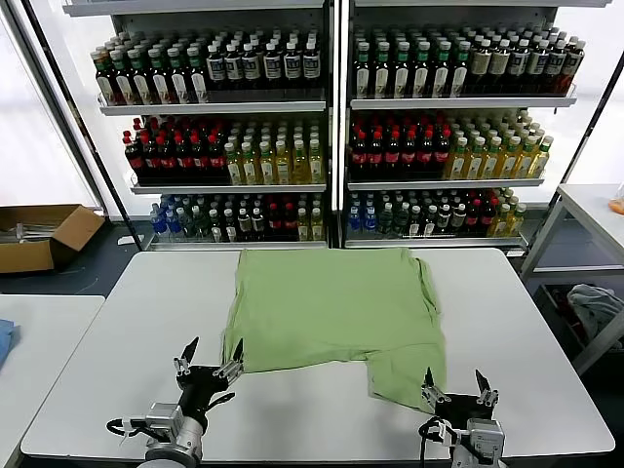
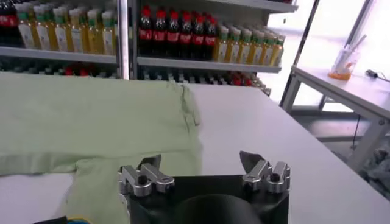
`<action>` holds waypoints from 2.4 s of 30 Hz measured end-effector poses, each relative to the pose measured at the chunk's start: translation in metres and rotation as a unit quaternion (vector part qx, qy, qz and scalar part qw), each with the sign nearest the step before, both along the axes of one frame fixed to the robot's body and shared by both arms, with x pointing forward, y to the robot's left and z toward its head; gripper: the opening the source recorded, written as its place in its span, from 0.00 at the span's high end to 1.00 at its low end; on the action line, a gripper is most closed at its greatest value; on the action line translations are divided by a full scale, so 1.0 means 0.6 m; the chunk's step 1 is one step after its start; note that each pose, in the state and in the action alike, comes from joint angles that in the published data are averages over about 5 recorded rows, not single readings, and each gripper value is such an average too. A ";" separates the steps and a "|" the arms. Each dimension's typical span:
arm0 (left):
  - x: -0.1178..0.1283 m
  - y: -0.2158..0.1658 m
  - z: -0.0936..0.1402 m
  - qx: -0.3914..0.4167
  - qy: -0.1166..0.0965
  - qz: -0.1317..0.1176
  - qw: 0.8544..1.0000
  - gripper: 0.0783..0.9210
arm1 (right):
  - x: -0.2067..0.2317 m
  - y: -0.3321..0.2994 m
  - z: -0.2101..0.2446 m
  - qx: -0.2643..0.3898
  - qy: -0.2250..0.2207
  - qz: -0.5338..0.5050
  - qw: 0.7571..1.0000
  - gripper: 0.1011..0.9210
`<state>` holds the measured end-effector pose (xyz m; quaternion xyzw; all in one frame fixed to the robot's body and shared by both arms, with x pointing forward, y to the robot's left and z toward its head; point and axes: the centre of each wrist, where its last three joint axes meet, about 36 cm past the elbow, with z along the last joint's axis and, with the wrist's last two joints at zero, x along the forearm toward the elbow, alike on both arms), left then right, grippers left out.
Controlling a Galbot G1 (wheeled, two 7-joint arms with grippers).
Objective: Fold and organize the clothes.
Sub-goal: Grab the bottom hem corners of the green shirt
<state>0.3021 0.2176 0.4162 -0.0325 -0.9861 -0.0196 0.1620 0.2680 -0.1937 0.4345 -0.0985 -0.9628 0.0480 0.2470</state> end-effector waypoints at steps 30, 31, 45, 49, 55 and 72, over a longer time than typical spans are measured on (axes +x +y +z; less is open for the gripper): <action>0.032 0.026 -0.037 0.000 0.089 -0.015 0.996 0.12 | -0.001 0.023 -0.046 0.006 0.037 -0.001 0.999 0.12; 0.032 0.027 -0.039 0.000 0.091 -0.015 0.996 0.12 | -0.001 0.023 -0.048 0.007 0.038 -0.002 0.999 0.12; 0.024 0.016 -0.050 -0.008 0.110 -0.028 0.994 0.30 | -0.007 0.026 -0.065 0.013 0.046 -0.005 0.999 0.41; 0.022 0.012 -0.047 -0.010 0.109 -0.031 0.994 0.44 | -0.008 0.026 -0.070 0.013 0.047 -0.004 0.999 0.55; 0.024 0.014 -0.048 -0.008 0.108 -0.030 0.994 0.64 | -0.009 0.027 -0.075 0.014 0.048 -0.003 0.999 0.75; 0.043 0.019 -0.054 -0.014 0.092 -0.028 0.995 0.99 | 0.015 0.012 -0.057 0.033 0.007 0.005 0.999 0.99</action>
